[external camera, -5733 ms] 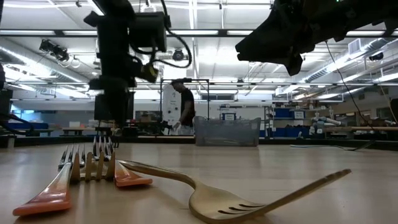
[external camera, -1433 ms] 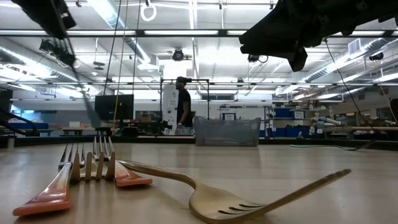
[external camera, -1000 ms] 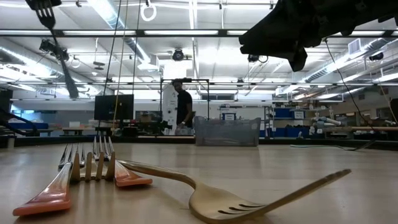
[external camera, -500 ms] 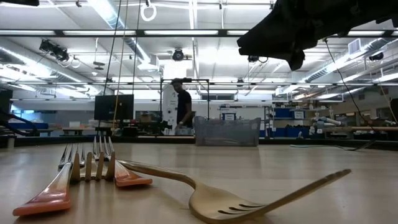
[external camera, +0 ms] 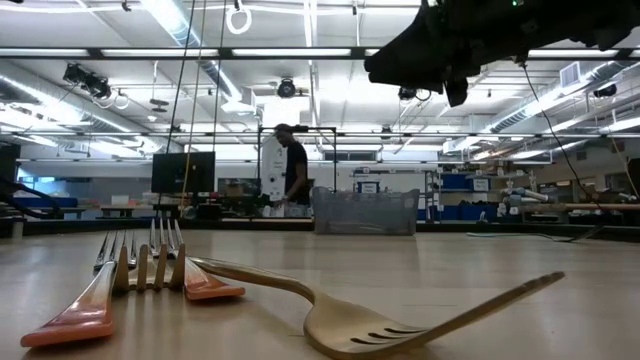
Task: Sort silverware by color (type)
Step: Put the blue fork into the green bin
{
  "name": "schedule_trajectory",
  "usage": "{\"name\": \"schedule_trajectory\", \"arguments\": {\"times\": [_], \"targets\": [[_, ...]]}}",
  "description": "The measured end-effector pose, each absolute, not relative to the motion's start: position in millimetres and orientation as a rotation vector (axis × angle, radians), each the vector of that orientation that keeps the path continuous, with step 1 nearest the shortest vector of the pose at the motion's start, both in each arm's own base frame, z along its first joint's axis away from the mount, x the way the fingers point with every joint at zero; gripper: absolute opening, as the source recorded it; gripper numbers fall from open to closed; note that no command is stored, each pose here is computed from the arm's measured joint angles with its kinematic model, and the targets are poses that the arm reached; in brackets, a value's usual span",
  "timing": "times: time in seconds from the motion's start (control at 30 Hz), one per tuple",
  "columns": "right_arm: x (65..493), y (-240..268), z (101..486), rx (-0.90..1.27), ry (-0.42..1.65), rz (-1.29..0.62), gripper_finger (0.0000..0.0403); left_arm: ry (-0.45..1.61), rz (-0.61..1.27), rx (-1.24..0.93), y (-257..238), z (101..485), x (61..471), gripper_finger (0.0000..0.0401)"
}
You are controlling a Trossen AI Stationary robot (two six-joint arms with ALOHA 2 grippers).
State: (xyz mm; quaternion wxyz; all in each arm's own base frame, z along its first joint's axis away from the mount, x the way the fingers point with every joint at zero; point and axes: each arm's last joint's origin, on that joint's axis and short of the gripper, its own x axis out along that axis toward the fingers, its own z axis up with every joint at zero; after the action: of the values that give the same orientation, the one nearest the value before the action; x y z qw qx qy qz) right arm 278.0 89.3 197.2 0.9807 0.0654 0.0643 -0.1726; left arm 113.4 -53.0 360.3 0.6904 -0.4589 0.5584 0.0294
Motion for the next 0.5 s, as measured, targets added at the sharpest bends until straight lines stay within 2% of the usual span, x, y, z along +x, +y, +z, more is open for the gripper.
{"name": "schedule_trajectory", "arguments": {"times": [0.5], "targets": [[282.5, 81.8, 206.5, 0.172, 0.045, -0.328, 0.0109, 1.459, 0.243, -1.128, -84.2, 333.8, 162.1, 0.0011]]}}
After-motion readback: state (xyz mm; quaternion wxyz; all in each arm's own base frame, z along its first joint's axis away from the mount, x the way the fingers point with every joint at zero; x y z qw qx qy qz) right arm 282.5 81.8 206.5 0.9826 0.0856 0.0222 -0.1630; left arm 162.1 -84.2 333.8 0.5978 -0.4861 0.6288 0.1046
